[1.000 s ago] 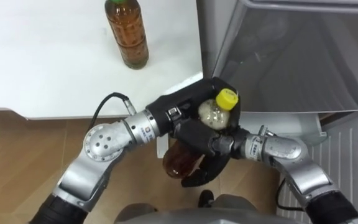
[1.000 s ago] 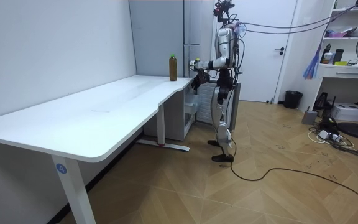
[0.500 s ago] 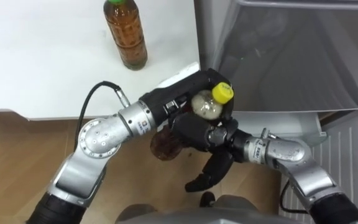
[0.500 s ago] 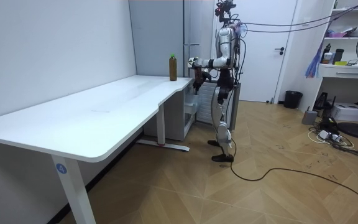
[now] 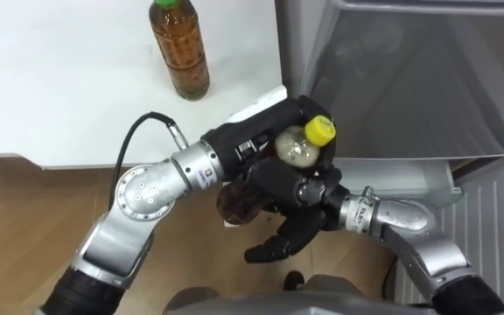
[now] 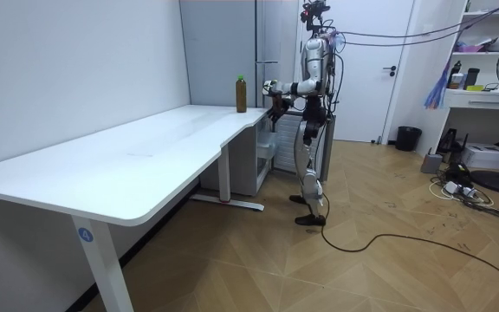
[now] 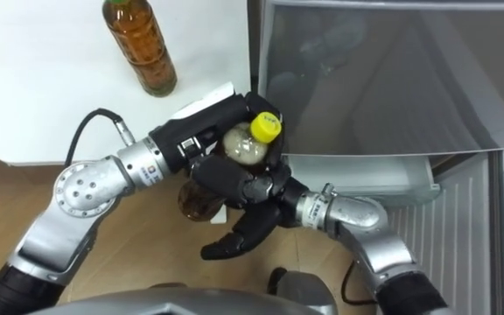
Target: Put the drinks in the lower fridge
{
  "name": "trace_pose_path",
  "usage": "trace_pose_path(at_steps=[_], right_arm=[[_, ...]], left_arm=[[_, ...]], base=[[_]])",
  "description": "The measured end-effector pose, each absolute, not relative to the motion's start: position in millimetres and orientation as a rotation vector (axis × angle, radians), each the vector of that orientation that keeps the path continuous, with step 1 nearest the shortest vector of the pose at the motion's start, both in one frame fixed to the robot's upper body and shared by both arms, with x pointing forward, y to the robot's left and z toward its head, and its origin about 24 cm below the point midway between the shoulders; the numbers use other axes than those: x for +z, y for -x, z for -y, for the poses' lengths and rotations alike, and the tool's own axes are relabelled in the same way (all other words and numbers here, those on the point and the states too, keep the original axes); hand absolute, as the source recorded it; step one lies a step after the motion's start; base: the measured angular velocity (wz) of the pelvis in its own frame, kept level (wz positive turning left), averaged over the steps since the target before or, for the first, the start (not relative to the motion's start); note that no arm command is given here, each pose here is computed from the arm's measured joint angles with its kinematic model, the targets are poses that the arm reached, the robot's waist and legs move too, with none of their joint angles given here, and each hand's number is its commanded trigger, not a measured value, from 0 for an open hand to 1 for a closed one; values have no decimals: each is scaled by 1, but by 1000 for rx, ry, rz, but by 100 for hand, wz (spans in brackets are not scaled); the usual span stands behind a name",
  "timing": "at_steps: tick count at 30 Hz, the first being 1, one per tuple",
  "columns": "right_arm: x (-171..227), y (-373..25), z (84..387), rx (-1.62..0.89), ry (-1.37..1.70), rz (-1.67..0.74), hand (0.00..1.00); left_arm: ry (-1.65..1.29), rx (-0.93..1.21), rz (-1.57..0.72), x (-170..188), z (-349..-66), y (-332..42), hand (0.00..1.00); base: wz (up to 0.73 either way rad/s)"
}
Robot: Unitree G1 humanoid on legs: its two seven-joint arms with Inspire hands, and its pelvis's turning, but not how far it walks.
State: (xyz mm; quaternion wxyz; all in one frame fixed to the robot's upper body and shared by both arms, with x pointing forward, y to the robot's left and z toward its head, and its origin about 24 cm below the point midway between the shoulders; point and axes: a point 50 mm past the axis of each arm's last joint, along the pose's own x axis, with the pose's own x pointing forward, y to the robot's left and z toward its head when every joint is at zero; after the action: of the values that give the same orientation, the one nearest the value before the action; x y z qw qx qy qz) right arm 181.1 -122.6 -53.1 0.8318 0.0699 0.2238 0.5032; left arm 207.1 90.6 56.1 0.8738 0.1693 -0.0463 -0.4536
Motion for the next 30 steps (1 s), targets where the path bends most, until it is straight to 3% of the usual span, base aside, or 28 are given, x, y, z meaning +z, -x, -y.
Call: trace_pose_path(at_steps=[15, 28, 29, 30], right_arm=[[-70, -170, 116, 981, -504, -554, 0], [-72, -168, 111, 940, -571, -575, 0], [-72, -168, 111, 938, -572, -575, 1], [-72, -168, 110, 937, -575, -575, 19]], left_arm=[[-324, -932, 47, 52, -92, -209, 100], [-321, -922, 26, 51, -94, -210, 100], [-321, -922, 23, 50, -94, -210, 100], [-317, -921, 18, 50, -94, -210, 100]], base=[[-1], [0], [0], [0]])
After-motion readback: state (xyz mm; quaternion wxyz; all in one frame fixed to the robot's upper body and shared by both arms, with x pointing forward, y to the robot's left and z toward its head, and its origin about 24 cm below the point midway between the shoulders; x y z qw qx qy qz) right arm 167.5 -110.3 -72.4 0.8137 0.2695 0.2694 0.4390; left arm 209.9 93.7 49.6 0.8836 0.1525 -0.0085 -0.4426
